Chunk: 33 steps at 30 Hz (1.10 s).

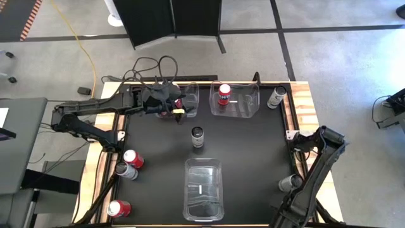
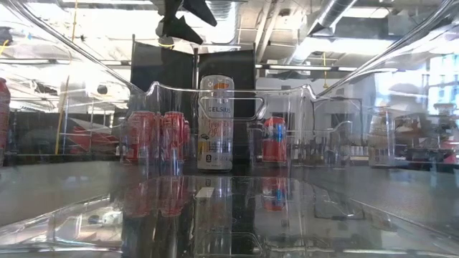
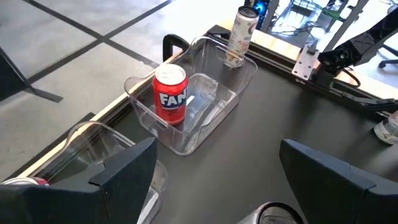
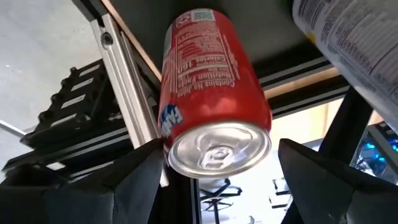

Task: Sort soda cans
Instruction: Put the orange soda can into the right transparent bin

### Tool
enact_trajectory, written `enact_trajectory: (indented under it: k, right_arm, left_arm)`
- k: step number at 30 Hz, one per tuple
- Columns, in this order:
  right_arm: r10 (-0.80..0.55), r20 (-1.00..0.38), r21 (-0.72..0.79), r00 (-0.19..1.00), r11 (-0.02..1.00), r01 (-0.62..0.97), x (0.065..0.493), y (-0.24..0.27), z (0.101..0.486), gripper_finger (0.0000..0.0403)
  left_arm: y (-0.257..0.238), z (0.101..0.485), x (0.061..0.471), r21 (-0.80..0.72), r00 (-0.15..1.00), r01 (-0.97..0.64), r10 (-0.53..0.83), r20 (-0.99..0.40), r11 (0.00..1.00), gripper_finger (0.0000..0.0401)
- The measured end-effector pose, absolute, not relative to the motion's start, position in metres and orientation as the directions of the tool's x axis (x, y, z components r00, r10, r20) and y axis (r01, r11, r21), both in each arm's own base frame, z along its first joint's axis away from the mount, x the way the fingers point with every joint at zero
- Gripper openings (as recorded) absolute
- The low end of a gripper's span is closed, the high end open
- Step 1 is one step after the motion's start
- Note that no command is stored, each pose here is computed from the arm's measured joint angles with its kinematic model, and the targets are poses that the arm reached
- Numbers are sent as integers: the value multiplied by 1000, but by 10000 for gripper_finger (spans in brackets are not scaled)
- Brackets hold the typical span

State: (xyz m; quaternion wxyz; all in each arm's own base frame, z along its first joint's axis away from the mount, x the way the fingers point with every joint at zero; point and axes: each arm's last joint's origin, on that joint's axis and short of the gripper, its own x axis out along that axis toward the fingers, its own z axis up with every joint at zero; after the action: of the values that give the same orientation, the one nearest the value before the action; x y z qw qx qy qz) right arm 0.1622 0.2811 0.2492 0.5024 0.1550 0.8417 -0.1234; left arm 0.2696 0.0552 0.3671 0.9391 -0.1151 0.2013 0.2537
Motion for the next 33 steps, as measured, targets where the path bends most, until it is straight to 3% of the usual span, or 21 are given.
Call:
enact_trajectory:
  k: [12,22,33]
  right_arm:
    - [93,-901,-80,-424,924,373,164,287,235,332]
    - [101,-852,-111,-515,924,365,148,290,221,332]
    - [118,-853,-88,-508,927,364,149,291,220,332]
  left_arm:
    - [55,367,270,-151,790,-536,431,-436,831,336]
    - [55,367,270,-162,790,-539,430,-436,827,336]
    - [55,367,270,-163,790,-540,430,-436,826,336]
